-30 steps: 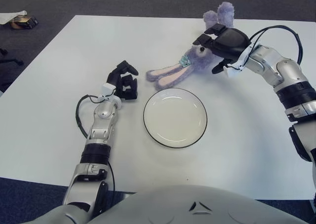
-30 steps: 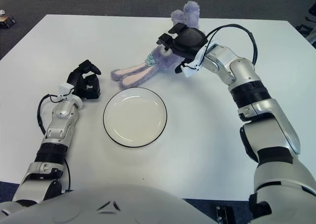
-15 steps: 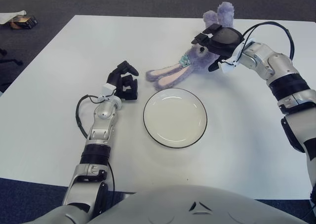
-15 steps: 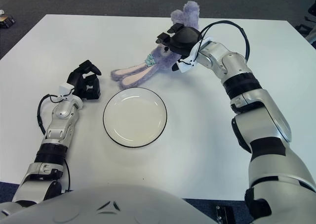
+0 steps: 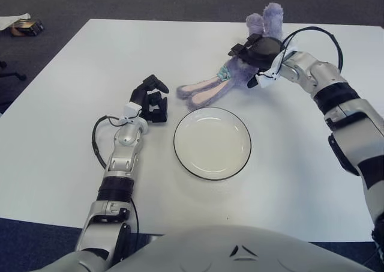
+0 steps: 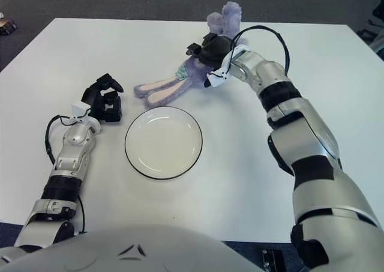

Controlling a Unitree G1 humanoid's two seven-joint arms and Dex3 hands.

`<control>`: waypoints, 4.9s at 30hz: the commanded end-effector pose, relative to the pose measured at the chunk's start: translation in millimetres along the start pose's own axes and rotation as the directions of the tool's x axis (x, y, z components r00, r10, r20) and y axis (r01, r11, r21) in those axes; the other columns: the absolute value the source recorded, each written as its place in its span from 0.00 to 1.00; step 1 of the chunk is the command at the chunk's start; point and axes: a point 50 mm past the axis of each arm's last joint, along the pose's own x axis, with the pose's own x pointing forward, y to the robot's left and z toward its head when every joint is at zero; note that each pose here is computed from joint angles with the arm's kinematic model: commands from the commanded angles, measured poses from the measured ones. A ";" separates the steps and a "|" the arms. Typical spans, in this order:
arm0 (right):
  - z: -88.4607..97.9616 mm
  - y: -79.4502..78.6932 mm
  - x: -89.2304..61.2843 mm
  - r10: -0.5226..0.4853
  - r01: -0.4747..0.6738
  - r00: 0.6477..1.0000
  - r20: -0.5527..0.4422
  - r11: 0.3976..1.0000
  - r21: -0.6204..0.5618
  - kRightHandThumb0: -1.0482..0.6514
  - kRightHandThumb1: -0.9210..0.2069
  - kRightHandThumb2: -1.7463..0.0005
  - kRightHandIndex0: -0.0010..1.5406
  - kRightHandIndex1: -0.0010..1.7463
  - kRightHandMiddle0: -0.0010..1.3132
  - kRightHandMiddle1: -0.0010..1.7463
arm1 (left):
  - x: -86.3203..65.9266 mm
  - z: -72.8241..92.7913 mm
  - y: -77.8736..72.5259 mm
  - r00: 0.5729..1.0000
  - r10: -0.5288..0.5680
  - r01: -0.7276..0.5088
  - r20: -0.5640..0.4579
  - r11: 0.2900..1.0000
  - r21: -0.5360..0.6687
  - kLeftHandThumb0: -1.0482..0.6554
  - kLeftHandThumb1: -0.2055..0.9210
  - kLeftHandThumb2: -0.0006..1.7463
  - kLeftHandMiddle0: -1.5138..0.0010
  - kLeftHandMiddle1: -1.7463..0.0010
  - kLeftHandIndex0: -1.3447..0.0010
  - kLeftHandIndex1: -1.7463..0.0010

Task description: Put the doll into the plate.

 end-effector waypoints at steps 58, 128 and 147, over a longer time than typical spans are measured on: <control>7.9 73.5 -4.0 -0.134 0.244 0.945 -0.298 0.896 0.372 0.93 0.67 0.14 0.48 1.00 0.71 1.00 | -28.4 -24.7 -7.2 0.996 0.022 -0.021 -0.088 1.000 0.012 0.31 0.39 0.81 0.20 0.00 0.49 0.00; 2.5 -53.1 -32.8 -0.684 0.702 0.675 -0.278 0.479 0.527 0.92 0.65 0.16 0.46 1.00 0.71 1.00 | -22.3 -30.3 -6.8 0.995 0.005 -0.004 -0.101 1.000 0.008 0.32 0.40 0.80 0.22 0.00 0.50 0.00; 33.5 -36.5 -78.3 -0.506 0.324 0.859 -0.077 0.421 0.847 0.94 0.71 0.11 0.50 1.00 0.77 1.00 | -19.9 -29.2 -7.9 0.995 0.018 -0.016 -0.097 1.000 0.018 0.32 0.41 0.79 0.22 0.00 0.51 0.00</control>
